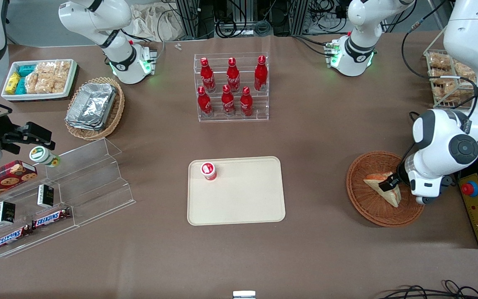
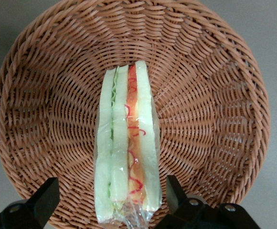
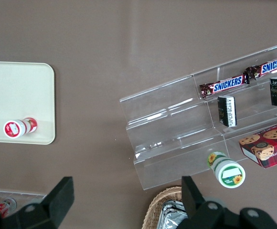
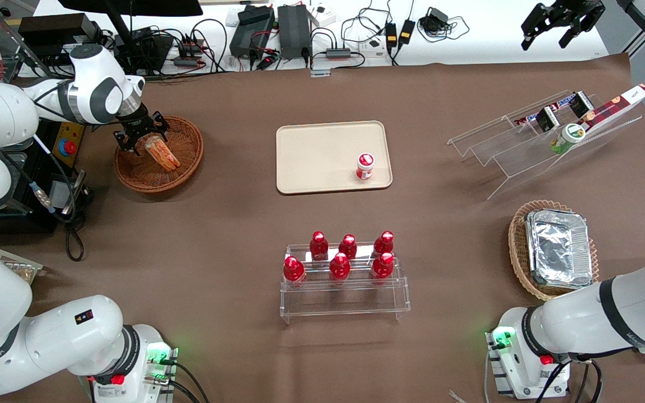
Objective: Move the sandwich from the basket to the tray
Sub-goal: 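Lower the left gripper around the wrapped sandwich and close it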
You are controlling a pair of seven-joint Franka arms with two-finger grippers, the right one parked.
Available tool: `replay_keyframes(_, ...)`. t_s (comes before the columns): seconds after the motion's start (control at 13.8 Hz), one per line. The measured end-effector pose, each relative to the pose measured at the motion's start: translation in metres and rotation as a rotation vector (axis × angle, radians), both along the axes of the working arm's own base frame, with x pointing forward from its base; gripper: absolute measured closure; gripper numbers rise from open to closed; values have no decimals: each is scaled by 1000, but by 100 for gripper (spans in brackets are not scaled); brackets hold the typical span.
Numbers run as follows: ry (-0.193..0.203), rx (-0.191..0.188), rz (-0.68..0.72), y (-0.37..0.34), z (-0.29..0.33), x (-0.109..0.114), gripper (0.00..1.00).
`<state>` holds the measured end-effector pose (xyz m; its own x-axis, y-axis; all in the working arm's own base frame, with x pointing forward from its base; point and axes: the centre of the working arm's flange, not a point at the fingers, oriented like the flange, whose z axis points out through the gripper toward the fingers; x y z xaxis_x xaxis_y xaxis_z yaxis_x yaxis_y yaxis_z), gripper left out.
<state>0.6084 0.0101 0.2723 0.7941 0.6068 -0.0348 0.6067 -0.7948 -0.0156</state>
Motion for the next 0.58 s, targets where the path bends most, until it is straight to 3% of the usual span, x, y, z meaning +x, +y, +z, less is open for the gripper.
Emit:
replay_keyframes(0.22, -22, -12, -2, -2, -11, -2, 0)
replay_keyframes(0.44, -15, -25, 9, 2, -30, -4, 1)
replay_keyframes(0.58, -16, -29, 33, 3, -36, -3, 17)
